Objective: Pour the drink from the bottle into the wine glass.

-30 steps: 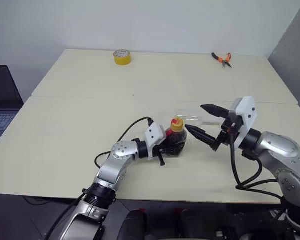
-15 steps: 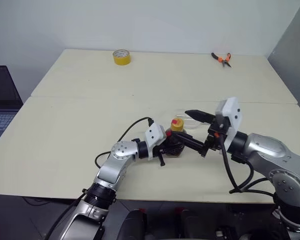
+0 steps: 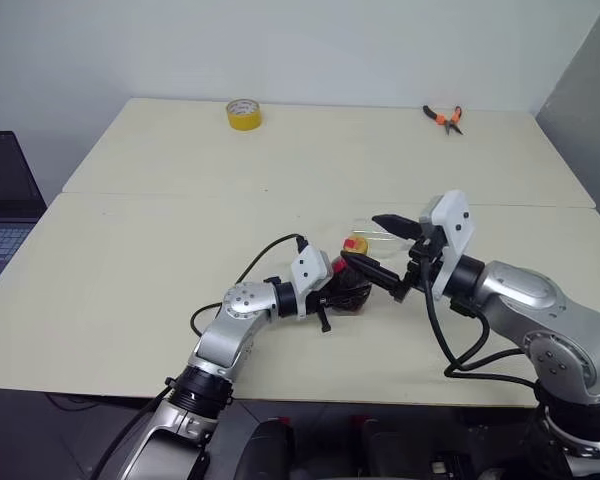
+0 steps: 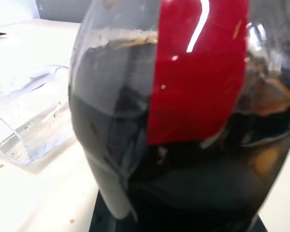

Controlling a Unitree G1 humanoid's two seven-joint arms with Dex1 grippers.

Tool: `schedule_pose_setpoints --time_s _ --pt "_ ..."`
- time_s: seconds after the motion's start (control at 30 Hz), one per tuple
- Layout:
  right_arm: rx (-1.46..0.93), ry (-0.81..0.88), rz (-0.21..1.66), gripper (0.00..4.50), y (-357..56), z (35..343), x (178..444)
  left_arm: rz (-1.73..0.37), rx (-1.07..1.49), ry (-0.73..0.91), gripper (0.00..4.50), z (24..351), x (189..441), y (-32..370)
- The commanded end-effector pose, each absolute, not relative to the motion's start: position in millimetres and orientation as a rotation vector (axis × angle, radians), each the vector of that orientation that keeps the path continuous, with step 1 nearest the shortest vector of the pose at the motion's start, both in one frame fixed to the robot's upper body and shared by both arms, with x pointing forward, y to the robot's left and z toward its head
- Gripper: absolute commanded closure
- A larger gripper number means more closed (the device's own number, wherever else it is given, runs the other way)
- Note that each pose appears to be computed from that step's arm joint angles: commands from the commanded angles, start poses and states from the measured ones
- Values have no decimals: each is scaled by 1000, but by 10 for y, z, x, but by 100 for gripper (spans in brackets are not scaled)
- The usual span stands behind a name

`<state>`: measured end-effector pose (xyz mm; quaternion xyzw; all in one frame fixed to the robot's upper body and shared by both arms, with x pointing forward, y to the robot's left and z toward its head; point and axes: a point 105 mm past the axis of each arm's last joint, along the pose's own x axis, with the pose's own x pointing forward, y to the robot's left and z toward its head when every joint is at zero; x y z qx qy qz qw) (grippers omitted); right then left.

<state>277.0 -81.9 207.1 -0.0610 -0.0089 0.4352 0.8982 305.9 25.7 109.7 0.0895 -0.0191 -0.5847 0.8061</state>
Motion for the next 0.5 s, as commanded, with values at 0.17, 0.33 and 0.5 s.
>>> schedule_pose_setpoints --time_s 0.17,0.33,0.5 --pt "-111 -53 931 0 -947 2229 2618 -1263 205 -120 385 1259 3042 213" --pt "-73 1 1040 0 -899 2206 2439 -1263 206 -120 385 1258 3043 216" --pt "-82 -2 1020 0 -824 2181 2492 -1266 208 -119 385 1254 3044 216"
